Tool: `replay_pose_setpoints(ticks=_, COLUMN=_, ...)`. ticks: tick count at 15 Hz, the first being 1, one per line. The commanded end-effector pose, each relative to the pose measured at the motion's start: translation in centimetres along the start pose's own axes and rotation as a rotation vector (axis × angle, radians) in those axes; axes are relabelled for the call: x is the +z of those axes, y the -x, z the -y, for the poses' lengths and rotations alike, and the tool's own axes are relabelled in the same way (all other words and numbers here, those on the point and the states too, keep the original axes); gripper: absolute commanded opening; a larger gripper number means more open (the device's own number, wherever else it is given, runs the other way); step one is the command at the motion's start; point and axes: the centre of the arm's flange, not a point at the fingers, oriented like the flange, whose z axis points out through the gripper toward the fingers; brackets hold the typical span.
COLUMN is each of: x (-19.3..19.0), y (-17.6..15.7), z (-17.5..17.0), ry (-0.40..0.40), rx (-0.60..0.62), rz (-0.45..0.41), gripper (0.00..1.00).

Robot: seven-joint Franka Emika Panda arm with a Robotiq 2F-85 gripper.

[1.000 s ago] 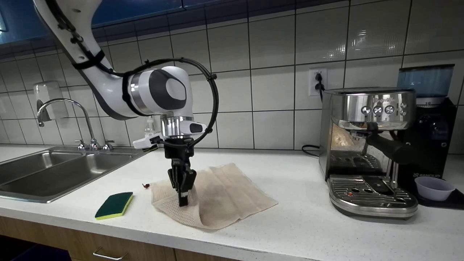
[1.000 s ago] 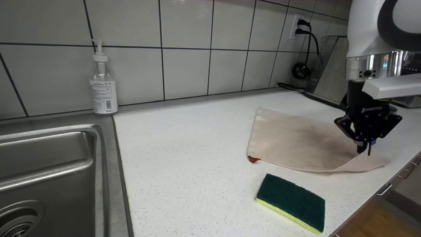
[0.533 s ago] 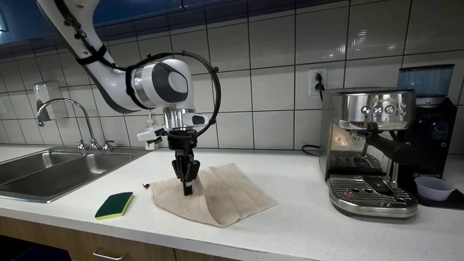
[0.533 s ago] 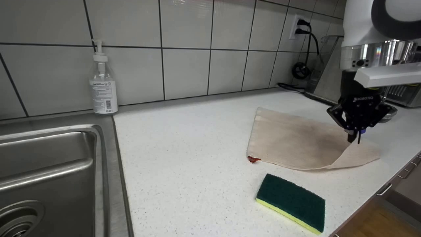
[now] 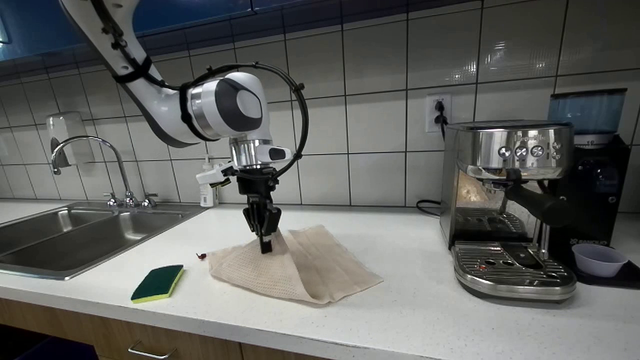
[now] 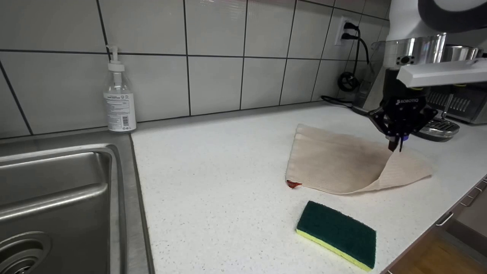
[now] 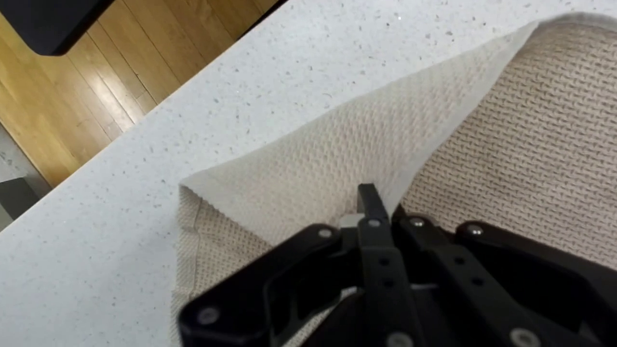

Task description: Fold the towel twice

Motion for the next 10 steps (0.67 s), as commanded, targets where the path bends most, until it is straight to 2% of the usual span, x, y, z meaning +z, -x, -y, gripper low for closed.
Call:
replay_pose_setpoints(ticks=1, x=-1.0, y=-1.3, z=1.4, ry=-0.001, rx=0.002, rz=-0.018, gripper=0.00)
replay_pose_setpoints(ticks=10, x=-2.8, y=-3.9, z=2.6, ry=-0.029, rx=0.014, rz=-0.054, gripper=0.00)
